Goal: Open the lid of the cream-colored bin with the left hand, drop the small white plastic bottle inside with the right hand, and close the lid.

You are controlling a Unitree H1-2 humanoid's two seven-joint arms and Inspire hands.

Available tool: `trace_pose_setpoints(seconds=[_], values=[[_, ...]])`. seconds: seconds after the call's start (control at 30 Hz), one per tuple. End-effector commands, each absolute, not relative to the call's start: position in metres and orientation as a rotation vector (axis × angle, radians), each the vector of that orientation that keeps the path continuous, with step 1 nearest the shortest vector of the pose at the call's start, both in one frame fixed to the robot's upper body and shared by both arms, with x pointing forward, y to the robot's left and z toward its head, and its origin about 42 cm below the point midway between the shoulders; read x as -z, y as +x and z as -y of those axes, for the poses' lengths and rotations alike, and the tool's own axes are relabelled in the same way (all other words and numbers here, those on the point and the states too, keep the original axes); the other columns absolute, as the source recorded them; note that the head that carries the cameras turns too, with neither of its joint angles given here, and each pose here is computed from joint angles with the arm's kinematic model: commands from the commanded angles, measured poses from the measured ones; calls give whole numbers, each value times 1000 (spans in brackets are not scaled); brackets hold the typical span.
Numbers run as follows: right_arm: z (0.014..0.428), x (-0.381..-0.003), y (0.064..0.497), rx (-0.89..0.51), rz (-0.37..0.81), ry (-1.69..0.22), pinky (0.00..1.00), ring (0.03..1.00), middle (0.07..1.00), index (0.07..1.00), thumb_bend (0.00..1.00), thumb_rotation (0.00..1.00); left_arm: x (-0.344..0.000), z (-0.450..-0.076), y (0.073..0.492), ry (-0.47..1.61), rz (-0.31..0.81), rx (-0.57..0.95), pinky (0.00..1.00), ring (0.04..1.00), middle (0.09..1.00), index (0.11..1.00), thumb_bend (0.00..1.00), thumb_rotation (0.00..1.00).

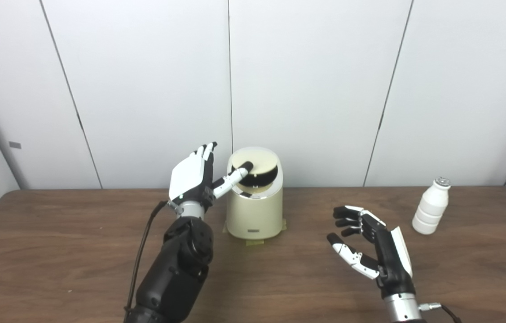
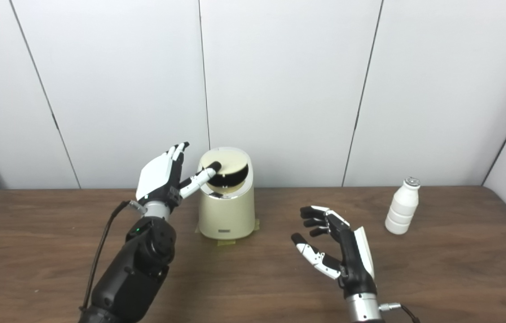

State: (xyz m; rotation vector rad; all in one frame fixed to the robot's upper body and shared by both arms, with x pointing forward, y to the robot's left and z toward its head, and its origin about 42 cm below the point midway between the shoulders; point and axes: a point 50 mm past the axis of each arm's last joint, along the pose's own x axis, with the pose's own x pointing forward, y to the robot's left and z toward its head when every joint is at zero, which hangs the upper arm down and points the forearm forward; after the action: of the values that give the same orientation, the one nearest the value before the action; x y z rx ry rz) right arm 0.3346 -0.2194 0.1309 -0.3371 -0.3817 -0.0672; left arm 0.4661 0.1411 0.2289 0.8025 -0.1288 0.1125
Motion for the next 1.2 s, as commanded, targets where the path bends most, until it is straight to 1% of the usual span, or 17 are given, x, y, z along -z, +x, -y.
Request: trace_pose_setpoints(seconds=[0.0,0.03,0.07,0.1,0.2,0.23,0.27,0.3,0.37,0.47,0.57,0.67,0.7,0.83,0.93,1.0,1.17], values=[[211,-107,319,59,317,-331,543,641,675,662,270,340,-259,-132,465,607,285,-118,1000,1000,1000,1000,689,1000],[211,-107,319,60,317,-331,542,641,675,662,269,335,-260,-132,463,532,302,-115,978,1000,1000,999,652,1000],[211,-107,319,61,314,-327,541,641,675,662,269,331,-263,-129,459,406,368,-107,965,1000,1000,998,634,1000],[210,-107,319,63,312,-324,543,642,675,663,271,331,-264,-127,455,318,420,-105,910,966,972,978,557,1000],[210,-107,319,63,309,-322,545,644,677,666,271,333,-270,-126,445,170,543,-100,846,905,911,929,452,1000],[210,-107,320,62,309,-322,546,645,680,668,271,331,-271,-127,441,140,570,-99,804,869,870,883,394,1000],[210,-107,320,62,310,-322,546,645,681,669,272,330,-273,-128,437,96,596,-100,790,856,856,867,374,1000],[210,-107,320,62,310,-322,547,646,682,669,271,325,-275,-130,433,63,609,-103,735,815,816,820,309,1000],[209,-107,320,64,308,-319,549,647,682,669,270,316,-278,-133,426,24,622,-104,696,783,784,784,257,991],[209,-107,320,67,305,-319,553,650,683,671,269,311,-281,-145,411,24,617,-70,668,776,777,773,195,824],[211,-108,320,65,315,-327,546,646,681,672,268,309,-276,-162,393,44,588,-32,672,789,798,788,191,684],[212,-108,320,63,318,-320,542,644,680,670,266,304,-265,-176,378,22,558,-22,688,794,809,796,176,648],[213,-108,320,64,318,-318,542,644,680,669,266,301,-261,-180,374,0,556,-24,698,797,812,795,190,666],[215,-108,320,70,322,-327,540,642,678,667,268,306,-246,-193,357,-44,545,-34,719,805,813,793,347,839],[216,-108,320,73,325,-319,542,643,677,663,269,306,-234,-203,347,-47,541,-51,717,804,813,795,348,825],[216,-108,320,72,335,-319,547,644,674,661,269,299,-226,-209,342,-46,534,-53,723,810,823,805,351,847],[217,-120,319,82,387,-306,541,633,664,655,270,359,-209,-220,332,-39,508,-74,709,805,825,808,355,841]])
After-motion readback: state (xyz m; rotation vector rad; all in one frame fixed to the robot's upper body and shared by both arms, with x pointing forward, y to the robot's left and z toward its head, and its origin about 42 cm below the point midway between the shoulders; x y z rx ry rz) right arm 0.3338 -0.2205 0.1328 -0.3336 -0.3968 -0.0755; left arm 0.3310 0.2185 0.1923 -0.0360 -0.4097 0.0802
